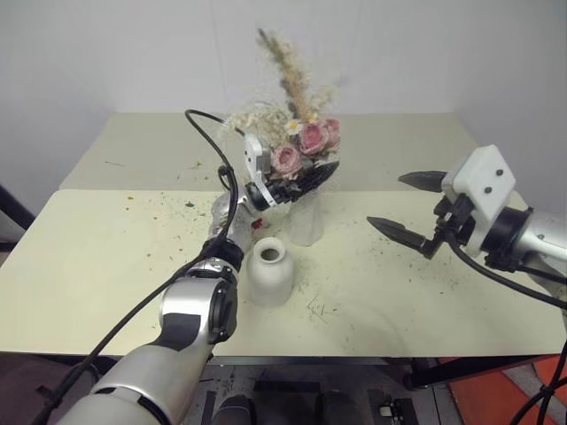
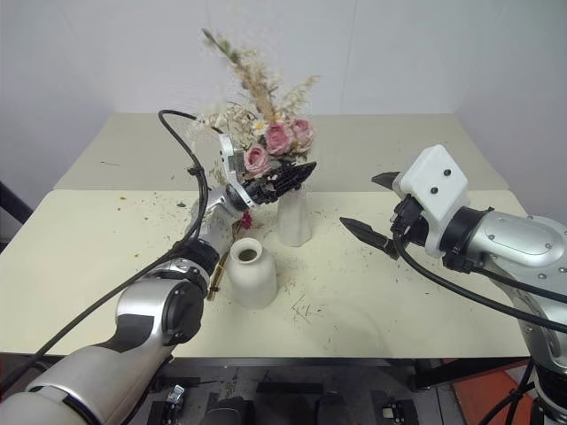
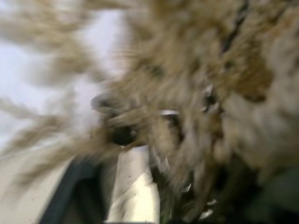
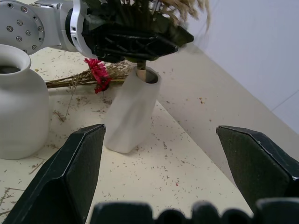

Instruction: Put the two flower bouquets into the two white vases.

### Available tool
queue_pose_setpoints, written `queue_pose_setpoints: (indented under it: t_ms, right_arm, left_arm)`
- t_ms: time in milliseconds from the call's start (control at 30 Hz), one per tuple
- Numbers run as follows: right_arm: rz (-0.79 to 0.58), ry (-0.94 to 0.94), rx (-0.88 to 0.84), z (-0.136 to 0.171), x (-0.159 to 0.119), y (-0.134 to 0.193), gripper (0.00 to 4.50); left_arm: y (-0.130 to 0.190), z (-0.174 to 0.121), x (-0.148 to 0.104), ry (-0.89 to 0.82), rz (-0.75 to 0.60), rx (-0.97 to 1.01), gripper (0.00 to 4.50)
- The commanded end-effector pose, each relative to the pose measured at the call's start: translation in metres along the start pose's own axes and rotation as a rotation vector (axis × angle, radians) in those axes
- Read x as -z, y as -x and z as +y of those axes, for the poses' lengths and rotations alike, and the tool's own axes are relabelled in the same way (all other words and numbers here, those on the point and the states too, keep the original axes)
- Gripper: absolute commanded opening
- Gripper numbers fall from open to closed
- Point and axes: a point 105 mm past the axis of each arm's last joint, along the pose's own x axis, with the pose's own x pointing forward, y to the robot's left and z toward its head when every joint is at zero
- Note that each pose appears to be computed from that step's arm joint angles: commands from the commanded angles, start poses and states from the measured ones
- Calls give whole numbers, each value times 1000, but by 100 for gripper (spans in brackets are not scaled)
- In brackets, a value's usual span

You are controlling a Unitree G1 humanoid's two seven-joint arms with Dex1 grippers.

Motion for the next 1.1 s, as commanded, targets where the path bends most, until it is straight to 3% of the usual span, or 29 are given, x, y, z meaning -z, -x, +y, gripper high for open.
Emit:
queue_pose_setpoints:
  t_ms: [33,367,767,833,1033,1100]
  right_arm:
    - [-29,38,44,-7,-9,6,450]
    - [-26,34,45,-8,-5,3,450]
    - [-18,26,25,-8,-2,-1,450]
    - [-16,24,23,-8,-1,-2,450]
    - [-14,25,15,-8,-1,-3,450]
    - [-14,22,9,-9,-4,-2,450]
  left_arm:
    - [0,3,-8,-99,84,31,448]
    - [10,8,-43,-160,66,74,448]
    - [70,9,-49,-224,366,89,448]
    - [84,18,-50,-236,427,17,448]
    - [97,38,-78,-289,443,-265,448]
    - [102,47,-77,-239,549,-399,448]
